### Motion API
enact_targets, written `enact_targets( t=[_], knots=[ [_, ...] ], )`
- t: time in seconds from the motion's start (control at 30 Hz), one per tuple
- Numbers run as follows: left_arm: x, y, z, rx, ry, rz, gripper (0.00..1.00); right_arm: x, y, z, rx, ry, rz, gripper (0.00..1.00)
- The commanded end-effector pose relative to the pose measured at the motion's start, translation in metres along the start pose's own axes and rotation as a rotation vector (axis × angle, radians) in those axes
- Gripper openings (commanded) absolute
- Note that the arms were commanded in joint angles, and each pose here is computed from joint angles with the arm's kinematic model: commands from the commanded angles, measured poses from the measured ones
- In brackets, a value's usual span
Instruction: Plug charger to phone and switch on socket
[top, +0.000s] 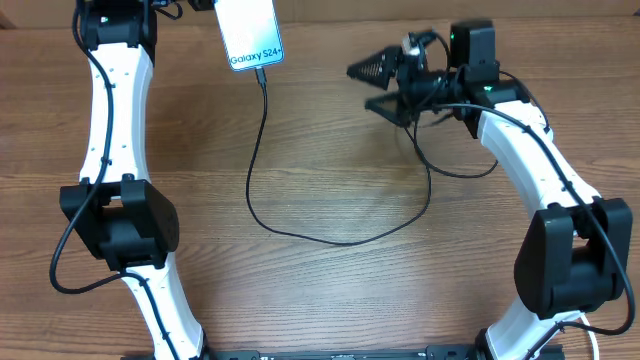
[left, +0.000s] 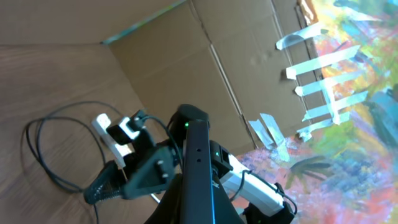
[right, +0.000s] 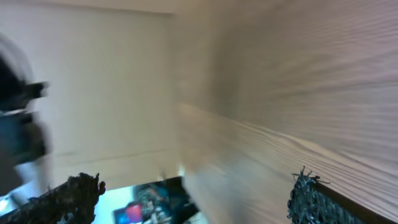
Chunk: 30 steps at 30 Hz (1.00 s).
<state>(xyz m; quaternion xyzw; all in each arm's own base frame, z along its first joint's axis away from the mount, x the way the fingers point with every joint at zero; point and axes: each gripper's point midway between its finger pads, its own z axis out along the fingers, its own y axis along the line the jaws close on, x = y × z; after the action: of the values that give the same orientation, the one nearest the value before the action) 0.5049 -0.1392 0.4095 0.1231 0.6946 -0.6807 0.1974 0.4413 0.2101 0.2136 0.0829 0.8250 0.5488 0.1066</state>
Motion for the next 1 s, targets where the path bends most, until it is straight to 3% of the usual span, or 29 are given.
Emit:
enact_targets(
  t=[0.0,0.13,0.23,0.3,0.53,0.97],
  knots=[
    [0.009,0.001,0.014,-0.002,0.014,0.078,0.04,-0.009,-0.013,-0.013,0.100,-0.066,-0.138,1.00],
    [0.025,0.034,0.025,-0.073,-0.001,0.022,0.04,-0.014,-0.020,-0.021,0.118,-0.079,-0.124,1.00],
    [0.044,0.076,0.029,-0.253,-0.015,-0.029,0.04,-0.017,-0.023,-0.025,0.122,-0.088,-0.130,1.00],
    [0.067,0.101,0.031,-0.390,0.031,-0.037,0.04,-0.017,-0.024,-0.027,0.126,-0.089,-0.131,1.00],
    [0.107,0.137,0.042,-0.618,0.146,-0.070,0.04,-0.016,-0.028,-0.027,0.142,-0.087,-0.140,1.00],
    [0.152,0.199,0.055,-0.655,0.203,-0.186,0.04,-0.012,-0.042,-0.029,0.206,-0.081,-0.117,1.00]
  ],
)
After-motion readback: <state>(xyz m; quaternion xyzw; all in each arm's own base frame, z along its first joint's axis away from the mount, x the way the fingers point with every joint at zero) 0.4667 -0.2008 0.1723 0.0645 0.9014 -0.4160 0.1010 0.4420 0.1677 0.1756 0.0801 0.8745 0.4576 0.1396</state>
